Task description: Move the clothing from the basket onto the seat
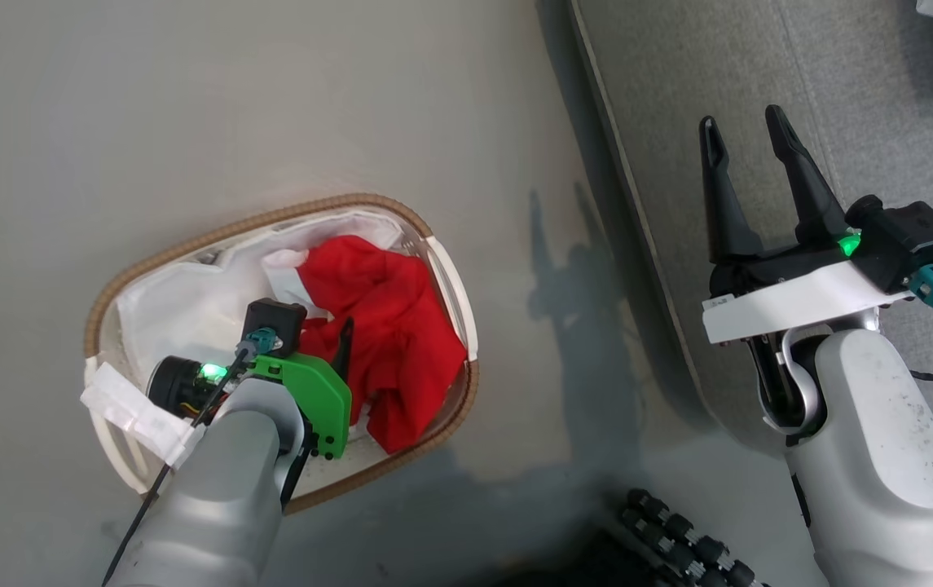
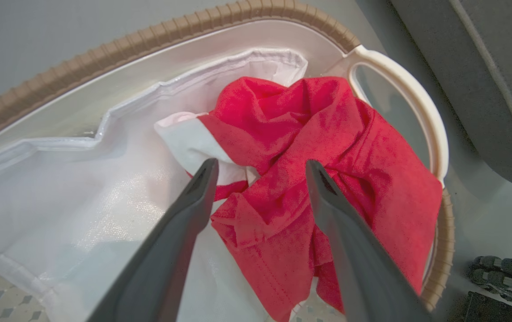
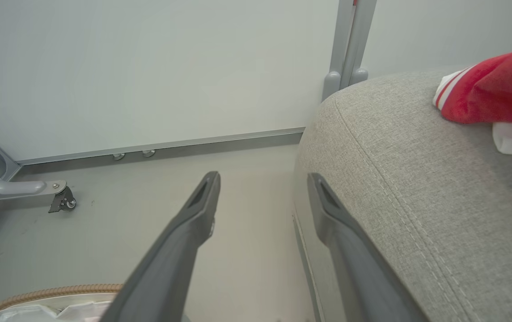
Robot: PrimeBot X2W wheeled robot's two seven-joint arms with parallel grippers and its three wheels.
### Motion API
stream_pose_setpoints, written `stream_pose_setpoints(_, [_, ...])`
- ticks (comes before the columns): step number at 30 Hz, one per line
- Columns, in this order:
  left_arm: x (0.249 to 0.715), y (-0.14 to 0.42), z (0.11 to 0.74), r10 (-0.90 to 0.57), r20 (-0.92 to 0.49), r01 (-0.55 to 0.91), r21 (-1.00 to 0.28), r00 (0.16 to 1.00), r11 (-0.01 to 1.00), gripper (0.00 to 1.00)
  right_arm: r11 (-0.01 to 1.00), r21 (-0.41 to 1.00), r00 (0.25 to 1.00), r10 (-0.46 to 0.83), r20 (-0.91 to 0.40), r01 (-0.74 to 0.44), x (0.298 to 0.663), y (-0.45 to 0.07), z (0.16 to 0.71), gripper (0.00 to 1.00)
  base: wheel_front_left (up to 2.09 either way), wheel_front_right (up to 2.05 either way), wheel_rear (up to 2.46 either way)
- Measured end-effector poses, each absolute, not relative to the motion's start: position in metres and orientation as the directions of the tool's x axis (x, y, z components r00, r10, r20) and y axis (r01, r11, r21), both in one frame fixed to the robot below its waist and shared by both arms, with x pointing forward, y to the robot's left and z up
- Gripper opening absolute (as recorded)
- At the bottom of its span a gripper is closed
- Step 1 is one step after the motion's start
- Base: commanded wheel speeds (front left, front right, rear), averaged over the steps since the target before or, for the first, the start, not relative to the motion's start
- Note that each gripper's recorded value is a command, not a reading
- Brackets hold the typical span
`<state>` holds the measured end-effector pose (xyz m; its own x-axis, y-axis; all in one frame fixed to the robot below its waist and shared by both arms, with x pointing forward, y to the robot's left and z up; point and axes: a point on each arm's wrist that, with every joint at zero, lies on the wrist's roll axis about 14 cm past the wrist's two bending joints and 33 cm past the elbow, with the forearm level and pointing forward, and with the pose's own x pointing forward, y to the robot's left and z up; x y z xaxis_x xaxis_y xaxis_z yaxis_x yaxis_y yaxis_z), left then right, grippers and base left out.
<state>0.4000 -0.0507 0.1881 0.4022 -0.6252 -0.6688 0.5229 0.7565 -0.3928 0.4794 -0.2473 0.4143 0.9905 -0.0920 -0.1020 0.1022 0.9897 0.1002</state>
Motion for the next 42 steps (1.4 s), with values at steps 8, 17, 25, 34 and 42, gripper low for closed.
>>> stream_pose_setpoints(8, [0.367,-0.059,0.146,-0.644,-0.729,0.624,-0.396,0.233,0.673,1.0,0.988,0.068,0.976,-0.126,-0.178,0.14,0.476,-0.26,0.382,1.0,0.0,0.0,0.0])
stream_pose_setpoints(17, [0.374,-0.062,0.119,-0.633,-0.75,0.759,-0.295,0.192,0.58,1.0,0.988,0.043,0.965,-0.136,-0.223,0.15,0.477,-0.266,0.359,1.0,0.0,0.0,0.0])
stream_pose_setpoints(25, [0.375,-0.064,0.113,-0.643,-0.744,0.764,-0.306,0.18,0.568,0.0,0.989,0.047,0.963,-0.128,-0.236,0.143,0.48,-0.263,0.35,1.0,0.0,0.0,0.0])
stream_pose_setpoints(34, [0.378,-0.075,0.138,-0.686,-0.697,0.732,-0.352,0.211,0.583,0.0,0.987,0.067,0.974,-0.128,-0.189,0.143,0.485,-0.263,0.37,1.0,0.0,0.0,0.0])
stream_pose_setpoints(42, [0.373,-0.085,0.184,-0.727,-0.623,0.681,-0.401,0.288,0.613,0.0,0.987,0.082,0.981,-0.128,-0.146,0.14,0.478,-0.26,0.397,1.0,0.0,0.0,0.0])
